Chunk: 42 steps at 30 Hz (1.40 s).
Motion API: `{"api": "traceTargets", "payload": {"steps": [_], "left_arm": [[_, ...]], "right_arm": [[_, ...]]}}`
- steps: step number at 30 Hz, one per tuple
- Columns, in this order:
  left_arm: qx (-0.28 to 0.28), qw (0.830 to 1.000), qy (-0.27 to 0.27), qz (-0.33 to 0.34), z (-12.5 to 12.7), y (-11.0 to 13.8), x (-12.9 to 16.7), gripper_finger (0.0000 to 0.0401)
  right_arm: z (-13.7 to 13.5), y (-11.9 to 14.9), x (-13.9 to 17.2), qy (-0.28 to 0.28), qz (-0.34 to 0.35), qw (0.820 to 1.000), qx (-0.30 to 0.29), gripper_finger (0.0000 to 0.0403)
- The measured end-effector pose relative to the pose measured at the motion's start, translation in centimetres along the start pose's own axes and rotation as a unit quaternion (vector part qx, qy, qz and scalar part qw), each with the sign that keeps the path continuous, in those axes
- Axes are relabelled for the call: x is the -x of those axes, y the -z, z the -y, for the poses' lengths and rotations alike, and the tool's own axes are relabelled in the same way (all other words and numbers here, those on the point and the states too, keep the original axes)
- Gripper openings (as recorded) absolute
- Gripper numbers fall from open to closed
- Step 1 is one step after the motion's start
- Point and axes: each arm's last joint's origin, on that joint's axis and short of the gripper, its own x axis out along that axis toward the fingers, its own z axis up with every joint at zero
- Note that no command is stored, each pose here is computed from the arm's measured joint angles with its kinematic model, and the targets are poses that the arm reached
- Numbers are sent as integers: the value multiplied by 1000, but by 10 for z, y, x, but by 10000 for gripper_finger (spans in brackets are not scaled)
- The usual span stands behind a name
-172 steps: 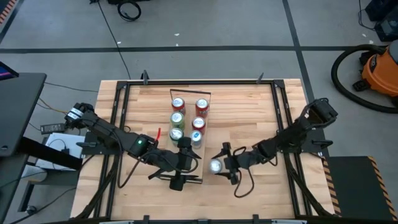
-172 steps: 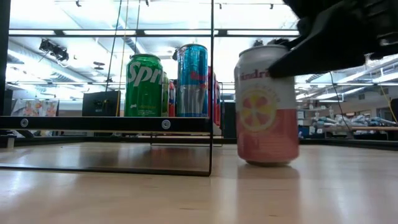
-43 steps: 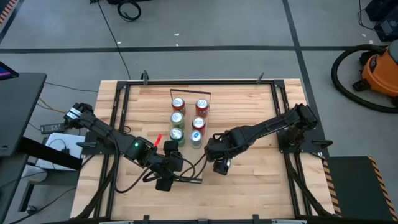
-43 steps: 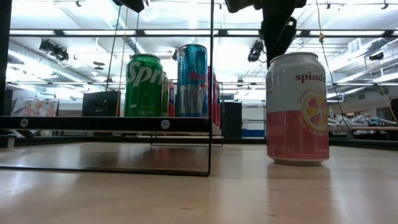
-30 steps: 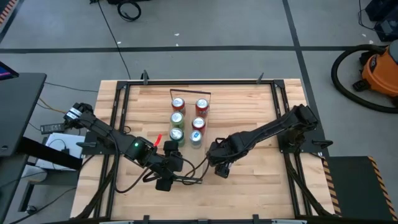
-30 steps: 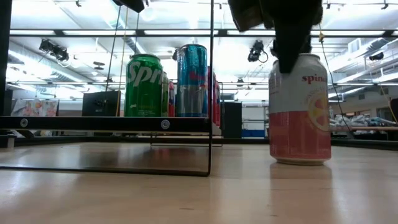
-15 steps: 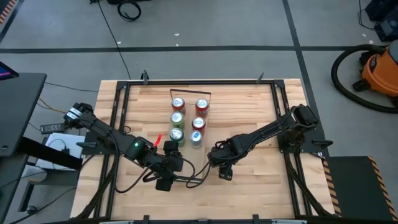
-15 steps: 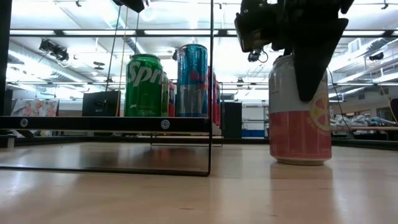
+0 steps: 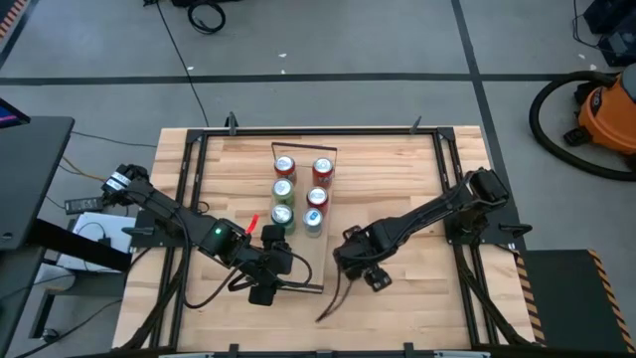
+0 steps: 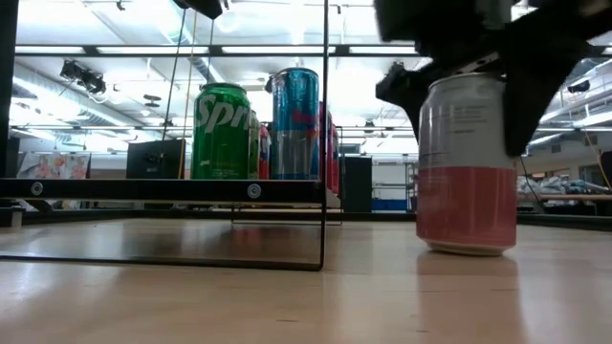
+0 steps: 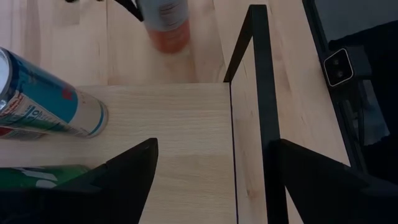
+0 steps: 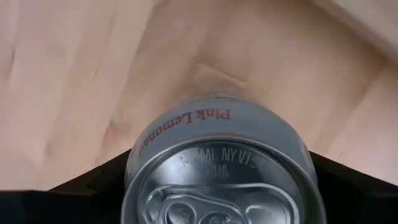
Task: Place canned beverage on shelf
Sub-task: Put the orange white soda can on the shelf
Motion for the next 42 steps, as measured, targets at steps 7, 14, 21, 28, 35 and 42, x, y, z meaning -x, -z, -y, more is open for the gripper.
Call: {"api": "traceTargets", "payload": {"steps": [7,14,21,28,35,42], "left_arm": [[0,1000,0,0,0,0,0,334],[0,1000,0,0,0,0,0,334],[0,1000,0,1,0,0,0,334],[1,1000,0,1,0,0,0,334],[2,1000,0,1,0,0,0,334],[2,1000,0,1,0,0,0,334]], "right_arm": [[-7,-2,0,17,4,993,121,337],[-6,-5,-1,21,21,998,62,381],[-7,-11,13,19,24,999,39,390],[-6,-13,35,35,1,999,-17,399],[-7,-4,39,30,-49,992,-115,400],[-17,13,33,67,-80,980,-168,400]]}}
